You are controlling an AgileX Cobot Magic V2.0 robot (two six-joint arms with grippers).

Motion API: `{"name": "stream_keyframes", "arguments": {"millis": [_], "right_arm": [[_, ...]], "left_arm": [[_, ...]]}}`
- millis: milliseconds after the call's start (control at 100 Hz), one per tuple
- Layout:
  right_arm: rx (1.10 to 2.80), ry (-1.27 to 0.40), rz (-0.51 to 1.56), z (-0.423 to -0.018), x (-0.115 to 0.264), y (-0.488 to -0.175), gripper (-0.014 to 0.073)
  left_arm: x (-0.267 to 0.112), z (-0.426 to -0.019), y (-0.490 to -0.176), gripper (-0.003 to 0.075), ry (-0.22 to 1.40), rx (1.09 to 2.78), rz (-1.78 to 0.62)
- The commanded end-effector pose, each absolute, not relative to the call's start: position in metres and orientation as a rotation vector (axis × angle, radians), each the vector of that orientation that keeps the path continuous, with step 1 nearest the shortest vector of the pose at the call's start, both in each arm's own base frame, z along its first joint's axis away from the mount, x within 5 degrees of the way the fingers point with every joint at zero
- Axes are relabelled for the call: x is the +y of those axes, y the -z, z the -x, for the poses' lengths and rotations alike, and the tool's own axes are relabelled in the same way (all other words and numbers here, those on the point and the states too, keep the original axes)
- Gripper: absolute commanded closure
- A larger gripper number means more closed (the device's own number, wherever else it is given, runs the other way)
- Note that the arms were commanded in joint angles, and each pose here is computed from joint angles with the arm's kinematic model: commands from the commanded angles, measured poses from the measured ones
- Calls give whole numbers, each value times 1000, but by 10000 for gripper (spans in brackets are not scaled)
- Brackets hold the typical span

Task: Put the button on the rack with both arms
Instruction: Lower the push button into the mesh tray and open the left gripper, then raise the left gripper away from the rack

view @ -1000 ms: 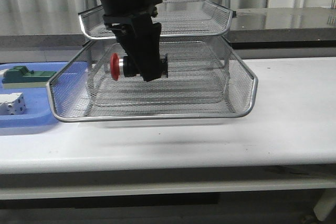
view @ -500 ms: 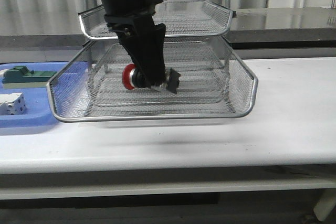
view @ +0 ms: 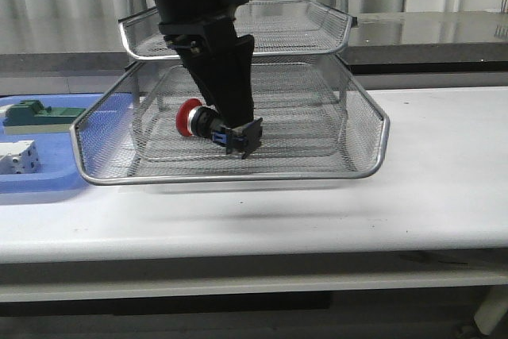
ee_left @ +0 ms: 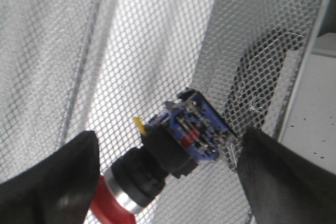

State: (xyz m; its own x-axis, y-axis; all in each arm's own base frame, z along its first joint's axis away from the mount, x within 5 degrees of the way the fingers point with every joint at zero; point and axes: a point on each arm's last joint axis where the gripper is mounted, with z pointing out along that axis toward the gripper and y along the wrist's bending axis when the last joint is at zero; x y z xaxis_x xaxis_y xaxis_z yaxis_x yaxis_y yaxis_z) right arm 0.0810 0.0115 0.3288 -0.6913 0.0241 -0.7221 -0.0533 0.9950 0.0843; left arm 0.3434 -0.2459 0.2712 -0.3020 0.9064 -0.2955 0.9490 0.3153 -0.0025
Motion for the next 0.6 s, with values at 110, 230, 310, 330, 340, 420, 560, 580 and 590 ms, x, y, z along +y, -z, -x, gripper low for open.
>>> {"name": "stream_keyframes", "arguments": {"millis": [110, 230, 310, 330, 340, 420, 560, 580, 590], "right_arm": [[2248, -120, 24, -84, 11, -343, 662], [2248, -120, 24, -84, 11, -343, 662], [2248, -120, 24, -84, 11, -343, 662], [2248, -120, 24, -84, 11, -343, 662], [2248, -120, 24, -84, 11, -343, 662], [2248, -120, 24, -84, 11, -343, 662], [2248, -120, 24, -84, 11, -343, 662], [2248, -120, 24, -84, 11, -343, 662], [2248, -120, 24, -84, 11, -343, 662]], "left_arm": [[-246, -328, -315, 193, 344, 2290, -1627], [-244, -325, -333, 195, 341, 2256, -1585], [-241, -320, -348, 195, 341, 2235, -1552], [-239, -319, -351, 195, 340, 2230, -1547], [-237, -318, -354, 195, 339, 2226, -1537], [-230, -312, -368, 195, 315, 2216, -1495], [-207, -307, -394, 195, 303, 2223, -1364], [-203, -306, -398, 195, 301, 2224, -1341], [-200, -307, -399, 195, 300, 2230, -1328]]}}
